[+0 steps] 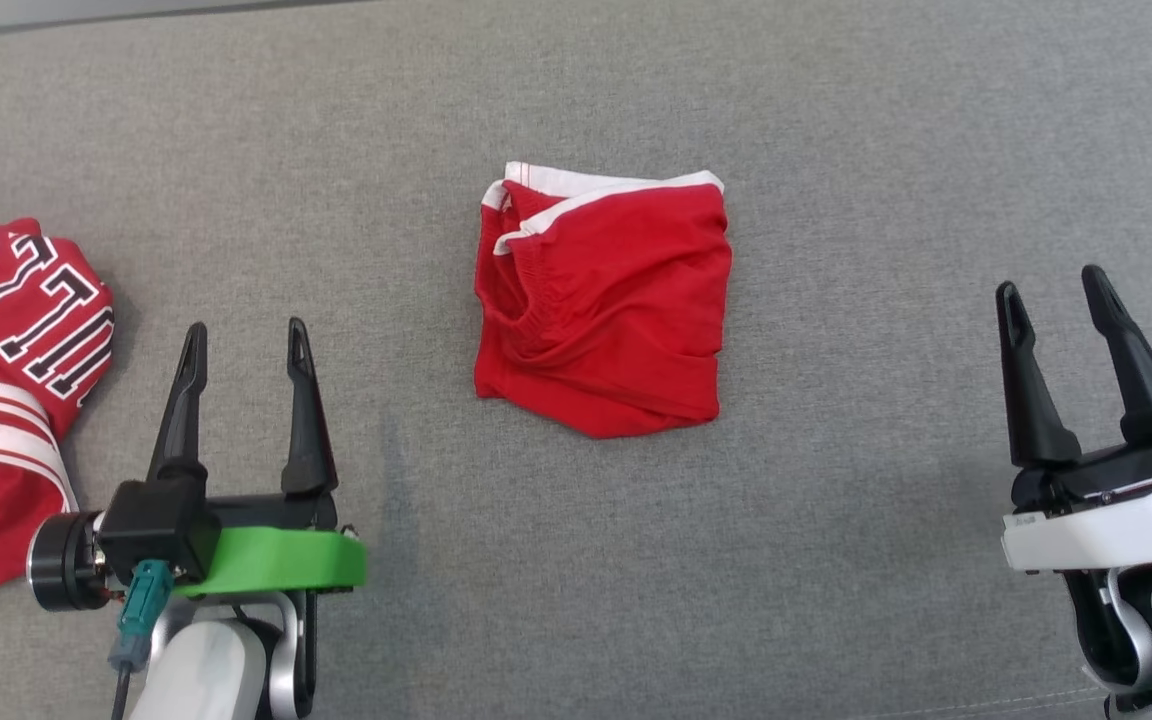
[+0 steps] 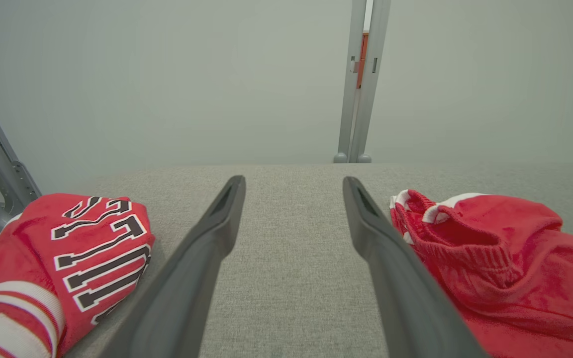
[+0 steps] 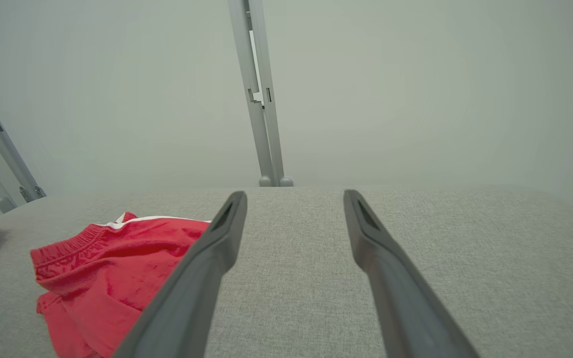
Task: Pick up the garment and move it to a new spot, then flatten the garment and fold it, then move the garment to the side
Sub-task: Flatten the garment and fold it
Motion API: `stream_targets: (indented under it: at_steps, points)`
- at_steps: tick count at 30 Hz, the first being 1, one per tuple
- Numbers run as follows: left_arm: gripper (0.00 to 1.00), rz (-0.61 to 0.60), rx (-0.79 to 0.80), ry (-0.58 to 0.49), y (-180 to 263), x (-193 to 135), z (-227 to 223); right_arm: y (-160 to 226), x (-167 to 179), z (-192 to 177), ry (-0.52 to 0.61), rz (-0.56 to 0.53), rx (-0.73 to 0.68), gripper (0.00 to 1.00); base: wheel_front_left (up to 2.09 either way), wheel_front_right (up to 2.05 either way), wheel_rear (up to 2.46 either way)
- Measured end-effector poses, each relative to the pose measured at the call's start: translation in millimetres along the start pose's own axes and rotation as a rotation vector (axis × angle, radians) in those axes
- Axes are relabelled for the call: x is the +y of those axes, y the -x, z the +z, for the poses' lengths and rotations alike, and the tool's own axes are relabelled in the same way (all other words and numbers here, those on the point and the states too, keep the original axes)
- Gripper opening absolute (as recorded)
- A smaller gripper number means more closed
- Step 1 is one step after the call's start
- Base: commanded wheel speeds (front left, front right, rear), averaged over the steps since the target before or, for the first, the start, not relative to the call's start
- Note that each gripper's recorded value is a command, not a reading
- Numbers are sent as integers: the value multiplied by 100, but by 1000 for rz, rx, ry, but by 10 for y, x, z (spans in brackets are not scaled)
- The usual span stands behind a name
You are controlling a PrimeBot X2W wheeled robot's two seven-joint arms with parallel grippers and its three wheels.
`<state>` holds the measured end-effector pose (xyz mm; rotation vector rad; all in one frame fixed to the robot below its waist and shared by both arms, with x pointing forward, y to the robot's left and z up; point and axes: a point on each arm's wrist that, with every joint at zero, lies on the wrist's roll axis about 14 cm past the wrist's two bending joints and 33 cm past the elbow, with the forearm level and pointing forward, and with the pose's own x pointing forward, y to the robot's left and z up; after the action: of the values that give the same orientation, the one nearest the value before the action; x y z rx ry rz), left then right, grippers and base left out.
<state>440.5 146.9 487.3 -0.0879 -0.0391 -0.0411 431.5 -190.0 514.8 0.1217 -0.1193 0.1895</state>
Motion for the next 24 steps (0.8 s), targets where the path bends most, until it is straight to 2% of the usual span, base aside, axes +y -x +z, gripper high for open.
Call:
stream_targets:
  at_steps: [16, 24]
  points:
    - [100, -21, 58, -32, 564, 9, 28, 591, 153, 272, 28, -33, 31, 100, 0, 0, 0]
    - [100, -30, 56, -35, 710, 24, 67, 763, 174, 400, 33, -48, 17, 100, 0, 0, 0]
